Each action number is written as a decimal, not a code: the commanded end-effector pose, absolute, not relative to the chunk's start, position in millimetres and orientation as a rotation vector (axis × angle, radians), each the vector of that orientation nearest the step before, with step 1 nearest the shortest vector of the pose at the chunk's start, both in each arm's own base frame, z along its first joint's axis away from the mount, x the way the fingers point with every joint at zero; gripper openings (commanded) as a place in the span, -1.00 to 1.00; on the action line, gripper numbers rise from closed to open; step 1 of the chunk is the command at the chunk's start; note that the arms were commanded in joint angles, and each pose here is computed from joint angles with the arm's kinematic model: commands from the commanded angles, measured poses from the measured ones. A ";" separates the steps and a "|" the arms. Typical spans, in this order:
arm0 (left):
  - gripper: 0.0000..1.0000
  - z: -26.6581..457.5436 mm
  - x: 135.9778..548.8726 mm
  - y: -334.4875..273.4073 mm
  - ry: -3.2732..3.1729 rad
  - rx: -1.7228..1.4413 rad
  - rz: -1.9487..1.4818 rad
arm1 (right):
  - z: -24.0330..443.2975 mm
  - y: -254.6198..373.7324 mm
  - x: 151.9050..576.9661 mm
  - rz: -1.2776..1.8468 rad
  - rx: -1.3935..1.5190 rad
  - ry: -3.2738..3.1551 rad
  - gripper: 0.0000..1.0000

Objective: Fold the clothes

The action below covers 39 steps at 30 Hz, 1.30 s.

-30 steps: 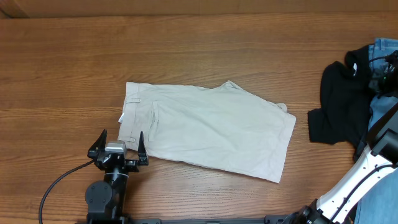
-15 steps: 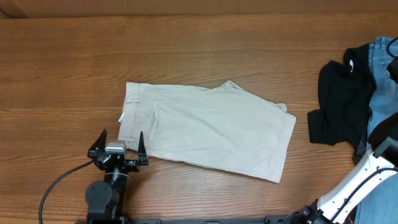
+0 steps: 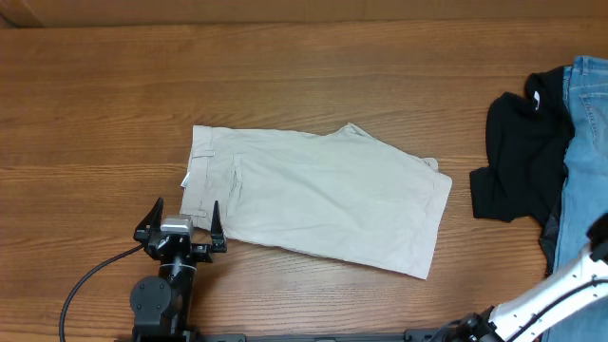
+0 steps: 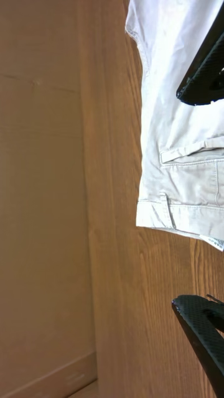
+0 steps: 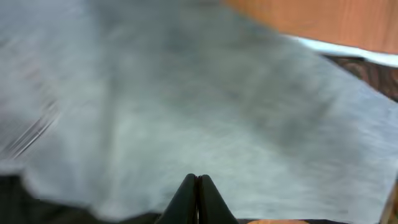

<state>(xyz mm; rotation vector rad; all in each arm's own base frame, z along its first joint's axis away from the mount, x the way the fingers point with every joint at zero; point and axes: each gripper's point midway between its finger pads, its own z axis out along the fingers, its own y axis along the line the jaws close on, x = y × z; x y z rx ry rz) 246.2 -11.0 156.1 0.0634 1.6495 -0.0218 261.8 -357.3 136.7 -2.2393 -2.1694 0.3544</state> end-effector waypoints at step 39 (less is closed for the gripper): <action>1.00 156.1 245.9 -12.1 1.645 0.076 -0.015 | -8.0 -420.6 269.3 0.470 -2.059 -2.582 -0.84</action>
